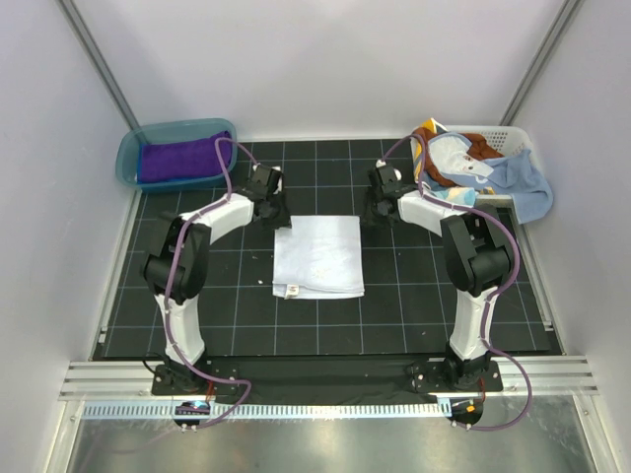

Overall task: Fold and stack the towels
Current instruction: Fold the towel

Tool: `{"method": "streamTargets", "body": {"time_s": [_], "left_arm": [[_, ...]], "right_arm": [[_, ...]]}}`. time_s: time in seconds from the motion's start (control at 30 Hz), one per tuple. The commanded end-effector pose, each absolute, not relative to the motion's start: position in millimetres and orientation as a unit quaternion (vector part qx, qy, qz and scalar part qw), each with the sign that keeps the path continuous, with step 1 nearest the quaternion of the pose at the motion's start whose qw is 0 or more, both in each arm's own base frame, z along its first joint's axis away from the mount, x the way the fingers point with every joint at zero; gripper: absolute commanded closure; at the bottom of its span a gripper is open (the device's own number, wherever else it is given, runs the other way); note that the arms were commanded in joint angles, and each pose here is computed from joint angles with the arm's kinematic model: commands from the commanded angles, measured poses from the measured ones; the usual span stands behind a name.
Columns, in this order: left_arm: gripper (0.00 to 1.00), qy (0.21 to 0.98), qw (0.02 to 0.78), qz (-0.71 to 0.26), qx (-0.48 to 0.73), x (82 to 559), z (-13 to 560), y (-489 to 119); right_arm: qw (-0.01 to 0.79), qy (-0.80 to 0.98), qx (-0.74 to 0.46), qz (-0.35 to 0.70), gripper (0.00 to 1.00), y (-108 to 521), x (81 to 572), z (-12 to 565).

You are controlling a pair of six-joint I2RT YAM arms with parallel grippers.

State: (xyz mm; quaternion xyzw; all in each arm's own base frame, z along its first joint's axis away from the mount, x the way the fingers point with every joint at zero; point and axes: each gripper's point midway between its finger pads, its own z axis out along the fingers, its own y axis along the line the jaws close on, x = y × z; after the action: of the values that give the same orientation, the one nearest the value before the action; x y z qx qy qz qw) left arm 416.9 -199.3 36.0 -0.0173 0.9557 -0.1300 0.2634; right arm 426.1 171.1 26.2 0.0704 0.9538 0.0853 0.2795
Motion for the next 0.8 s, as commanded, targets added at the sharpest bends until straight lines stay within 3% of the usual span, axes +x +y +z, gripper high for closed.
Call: {"method": "streamTargets", "body": {"time_s": [0.0,0.13,0.4,0.77], "left_arm": [[0.57,0.936,0.319,-0.149,-0.009,426.2,82.1,-199.9],[0.56,0.935,0.337,-0.106,-0.027,431.4,87.1,-179.3],[0.57,0.946,0.301,-0.117,-0.008,436.9,61.1,-185.8],[0.56,0.953,0.294,-0.077,-0.007,444.7,31.1,-175.7]], "right_arm": [[0.336,0.934,0.081,0.09,0.56,167.2,441.4,63.9],[0.352,0.926,0.085,0.107,0.56,169.2,439.5,80.2],[0.345,0.927,0.057,0.137,0.56,185.1,441.1,84.2],[0.311,0.941,0.022,0.13,0.54,201.3,444.4,44.9]]}}
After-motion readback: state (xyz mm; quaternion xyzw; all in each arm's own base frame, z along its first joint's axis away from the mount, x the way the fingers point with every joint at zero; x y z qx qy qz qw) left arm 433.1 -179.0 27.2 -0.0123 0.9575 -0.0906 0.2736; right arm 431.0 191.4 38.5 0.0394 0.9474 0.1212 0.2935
